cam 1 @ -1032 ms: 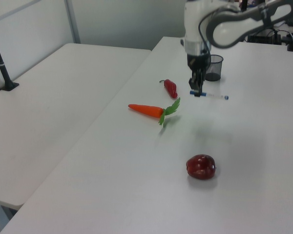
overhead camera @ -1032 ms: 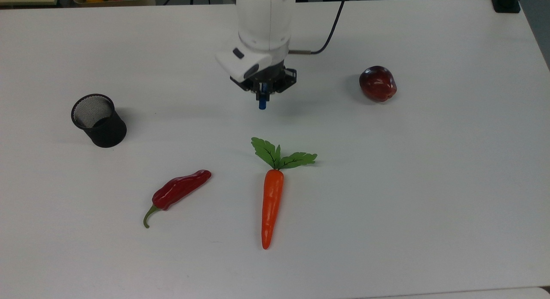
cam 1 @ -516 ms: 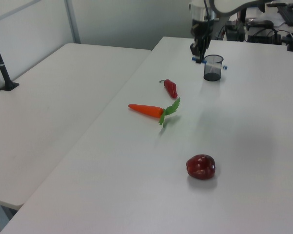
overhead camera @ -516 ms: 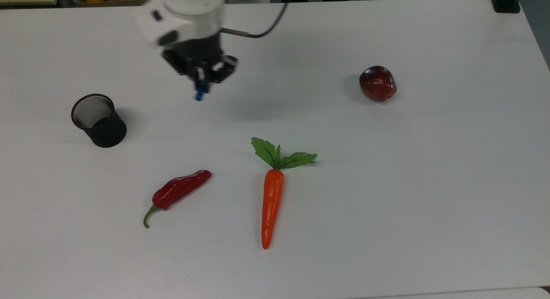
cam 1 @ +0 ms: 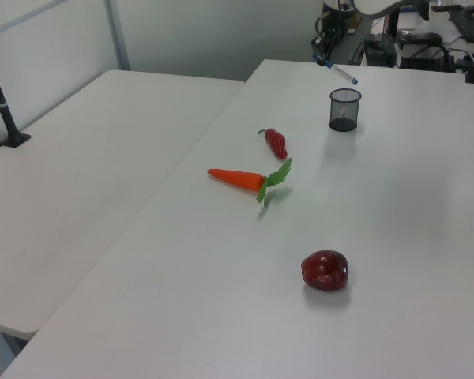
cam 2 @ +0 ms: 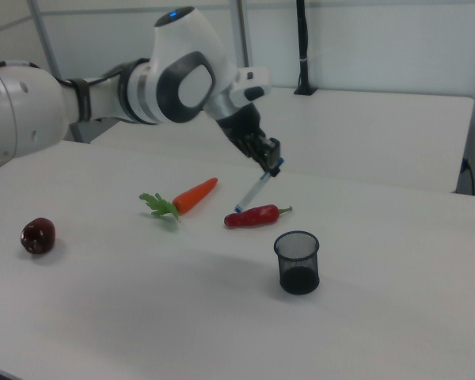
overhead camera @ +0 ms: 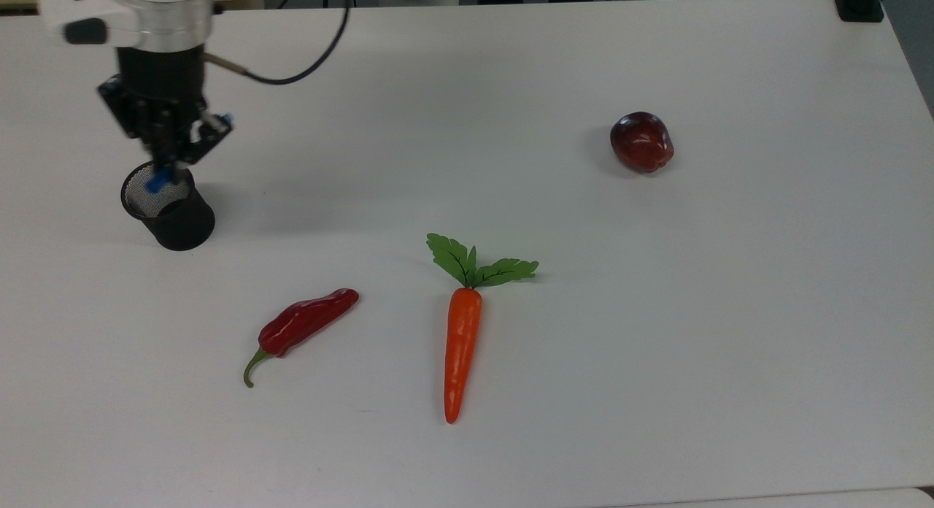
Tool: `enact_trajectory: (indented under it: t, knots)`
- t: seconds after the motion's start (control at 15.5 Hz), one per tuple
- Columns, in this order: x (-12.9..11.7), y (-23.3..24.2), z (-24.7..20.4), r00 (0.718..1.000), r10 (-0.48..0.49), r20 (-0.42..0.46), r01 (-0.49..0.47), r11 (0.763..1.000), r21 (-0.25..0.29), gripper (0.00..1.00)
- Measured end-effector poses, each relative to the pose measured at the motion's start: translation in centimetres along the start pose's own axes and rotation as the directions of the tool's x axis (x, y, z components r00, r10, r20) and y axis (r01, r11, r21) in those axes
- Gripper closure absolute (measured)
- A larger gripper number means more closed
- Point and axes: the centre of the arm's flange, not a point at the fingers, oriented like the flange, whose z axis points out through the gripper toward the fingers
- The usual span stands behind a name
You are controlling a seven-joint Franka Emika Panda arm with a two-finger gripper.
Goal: Place marker
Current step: 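Lower the marker into the pen cup and open the gripper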
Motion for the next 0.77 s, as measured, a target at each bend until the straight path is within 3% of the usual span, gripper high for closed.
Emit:
enact_trajectory:
  t: [0.52,0.77]
  knots:
    - [0.6,5.9,6.1,0.985,0.067,-0.162,-0.069,0.998,-0.012,0.83]
    - [-0.4,6.0,9.1,0.989,0.063,-0.133,-0.066,0.998,-0.016,0.83]
